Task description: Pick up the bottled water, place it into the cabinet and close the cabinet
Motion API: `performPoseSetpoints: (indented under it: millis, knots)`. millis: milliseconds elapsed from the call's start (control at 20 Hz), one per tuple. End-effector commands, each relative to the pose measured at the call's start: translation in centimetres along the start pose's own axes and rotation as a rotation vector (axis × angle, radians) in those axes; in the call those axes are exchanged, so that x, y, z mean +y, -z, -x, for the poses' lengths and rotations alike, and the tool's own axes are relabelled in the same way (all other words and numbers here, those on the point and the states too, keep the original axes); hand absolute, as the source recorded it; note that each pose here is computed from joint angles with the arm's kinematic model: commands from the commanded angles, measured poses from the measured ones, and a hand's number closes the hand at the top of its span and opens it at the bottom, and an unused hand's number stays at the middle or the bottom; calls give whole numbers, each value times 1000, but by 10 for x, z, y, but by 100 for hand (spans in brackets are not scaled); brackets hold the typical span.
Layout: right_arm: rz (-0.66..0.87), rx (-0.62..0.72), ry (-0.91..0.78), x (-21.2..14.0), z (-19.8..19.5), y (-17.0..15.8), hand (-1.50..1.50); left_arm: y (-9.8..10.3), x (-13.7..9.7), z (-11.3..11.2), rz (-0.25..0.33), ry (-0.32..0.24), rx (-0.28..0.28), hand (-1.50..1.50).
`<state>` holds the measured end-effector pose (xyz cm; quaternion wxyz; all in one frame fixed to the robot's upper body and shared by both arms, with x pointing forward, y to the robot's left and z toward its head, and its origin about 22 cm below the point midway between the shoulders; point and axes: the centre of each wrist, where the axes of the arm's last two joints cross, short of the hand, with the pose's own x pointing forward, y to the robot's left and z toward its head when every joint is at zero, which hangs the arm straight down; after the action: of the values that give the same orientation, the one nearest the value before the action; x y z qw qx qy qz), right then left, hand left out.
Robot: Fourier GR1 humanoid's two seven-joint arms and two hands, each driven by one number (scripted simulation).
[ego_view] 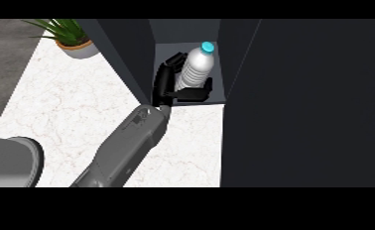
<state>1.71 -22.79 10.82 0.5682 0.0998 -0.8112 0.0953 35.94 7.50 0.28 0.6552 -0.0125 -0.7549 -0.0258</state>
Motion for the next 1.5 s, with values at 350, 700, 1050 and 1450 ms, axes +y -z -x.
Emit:
performPoseSetpoints:
  millis: [350,700,1050,1450]
  knots:
    - [10,-51,61,-11,-16,5,-150,43,9,-8,-195,100,78,150]
    - [-8,-46,57,-8,-16,0,-150,58,28,-5,-333,453,17,-150]
    - [-38,-58,52,-12,-19,2,-150,75,46,-19,-390,493,9,-150]
    - [-54,-57,53,-10,-12,2,-150,82,4,-55,-309,124,-232,150]
